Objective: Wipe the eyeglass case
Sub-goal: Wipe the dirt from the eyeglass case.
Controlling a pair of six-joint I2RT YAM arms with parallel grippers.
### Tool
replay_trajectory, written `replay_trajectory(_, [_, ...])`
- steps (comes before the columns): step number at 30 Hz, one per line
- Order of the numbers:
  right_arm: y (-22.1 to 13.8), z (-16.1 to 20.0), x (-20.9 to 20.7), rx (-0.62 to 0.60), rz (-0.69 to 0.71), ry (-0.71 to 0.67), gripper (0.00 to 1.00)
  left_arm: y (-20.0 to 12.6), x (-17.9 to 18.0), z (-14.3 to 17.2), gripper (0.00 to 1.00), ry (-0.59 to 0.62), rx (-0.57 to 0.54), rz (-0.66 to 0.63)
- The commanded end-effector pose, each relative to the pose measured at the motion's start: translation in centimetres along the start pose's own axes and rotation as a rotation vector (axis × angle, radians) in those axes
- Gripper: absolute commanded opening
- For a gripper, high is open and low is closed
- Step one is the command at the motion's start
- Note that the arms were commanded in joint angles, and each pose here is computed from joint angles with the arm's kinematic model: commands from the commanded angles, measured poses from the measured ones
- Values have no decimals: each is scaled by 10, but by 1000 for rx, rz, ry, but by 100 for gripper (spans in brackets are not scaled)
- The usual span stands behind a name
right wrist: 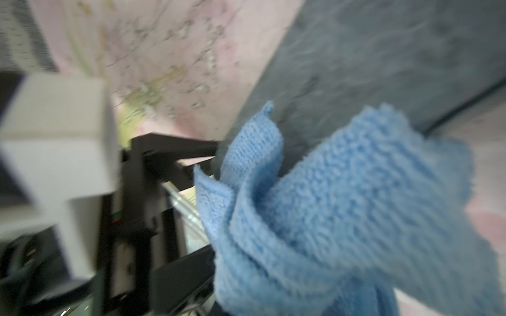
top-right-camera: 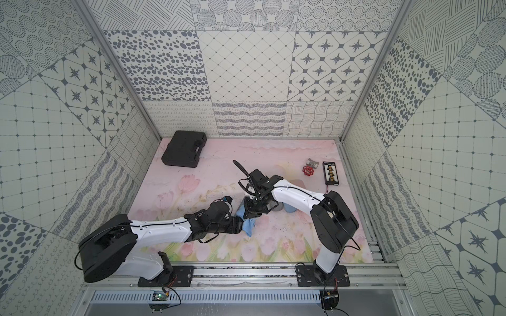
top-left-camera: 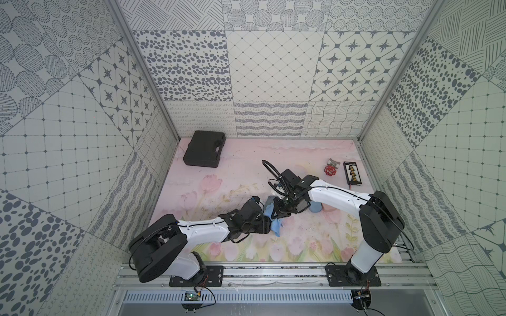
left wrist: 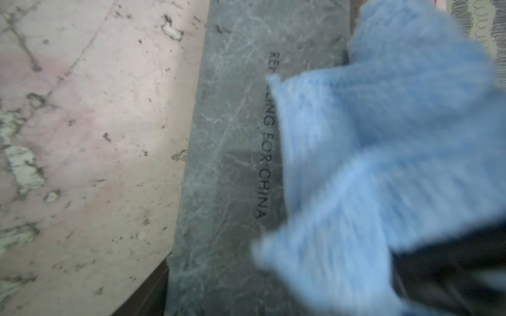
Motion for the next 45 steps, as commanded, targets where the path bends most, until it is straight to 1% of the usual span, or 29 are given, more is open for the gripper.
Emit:
replay_trajectory(1, [-40, -21, 33, -93, -291, -34, 0, -2, 22, 38, 13, -74, 226, -34])
replay_trajectory(2, [-47, -28, 19, -120, -282, 3, 0, -3, 22, 37, 13, -83, 230, -21])
replay_trajectory(3, [-51, -32, -1, -141, -235, 45, 0, -4, 20, 37, 13, -90, 235, 1])
replay_trajectory(4, [-52, -34, -20, -155, -161, 72, 0, -6, 18, 38, 13, -102, 240, 25])
replay_trajectory(7, [-48, -30, -78, -154, 136, 137, 0, -11, 11, 39, 12, -180, 247, 160])
replay_trajectory(8, [-45, -30, -90, -153, 194, 150, 0, -13, 10, 38, 12, -218, 244, 207])
replay_trajectory(10, [-43, -35, -103, -178, 257, 181, 0, -14, 9, 38, 10, -281, 252, 281])
replay_trajectory(12, [-42, -47, -106, -221, 271, 192, 0, -13, 7, 38, 10, -321, 260, 338])
replay_trajectory(13, [-41, -54, -105, -235, 267, 188, 0, -12, 4, 38, 9, -334, 272, 366])
replay_trajectory(16, [-29, -66, -105, -212, 240, 196, 0, -8, 0, 37, 8, -371, 297, 423])
replay_trajectory(18, [-16, -68, -108, -187, 203, 199, 0, -7, -3, 35, 7, -395, 301, 463])
replay_trajectory(20, [-9, -65, -110, -172, 183, 211, 0, -3, 0, 33, 2, -426, 300, 482])
replay_trajectory(21, [-7, -64, -107, -171, 154, 202, 0, -1, 0, 31, 2, -432, 298, 494])
replay_trajectory(23, [-4, -62, -88, -180, 41, 152, 0, 4, 1, 28, 0, -453, 301, 501])
replay_trajectory(25, [4, -51, -64, -135, -44, 77, 0, 9, 2, 27, 0, -465, 306, 500])
replay_trajectory(29, [31, -15, -31, -8, -103, 14, 0, 15, 3, 26, 0, -472, 307, 496])
replay_trajectory(32, [44, 4, -12, 25, -158, 20, 0, 17, 6, 24, 0, -474, 290, 479])
replay_trajectory(34, [46, 11, 7, 33, -208, -16, 0, 17, 7, 24, 0, -473, 283, 464])
replay_trajectory(37, [28, 17, 43, 46, -343, -112, 0, 17, 9, 24, 0, -462, 289, 431])
replay_trajectory(40, [-12, 5, 54, -42, -424, -159, 0, 16, 11, 28, 0, -453, 304, 410])
replay_trajectory(43, [-55, -20, 40, -165, -468, -124, 0, 16, 15, 32, 0, -455, 314, 395])
replay_trajectory(45, [-75, -37, 17, -239, -436, -74, 0, 16, 17, 34, 0, -455, 317, 391])
Point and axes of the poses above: each gripper's point midway between its finger pads, its own y axis out along the fingers, its own x axis along the line the jaws close on, z = x × y, the point moved 3 cm from there along -y, back along the fingers, and after that the axes turned 5 degrees about -y, right-handed, at the moved point
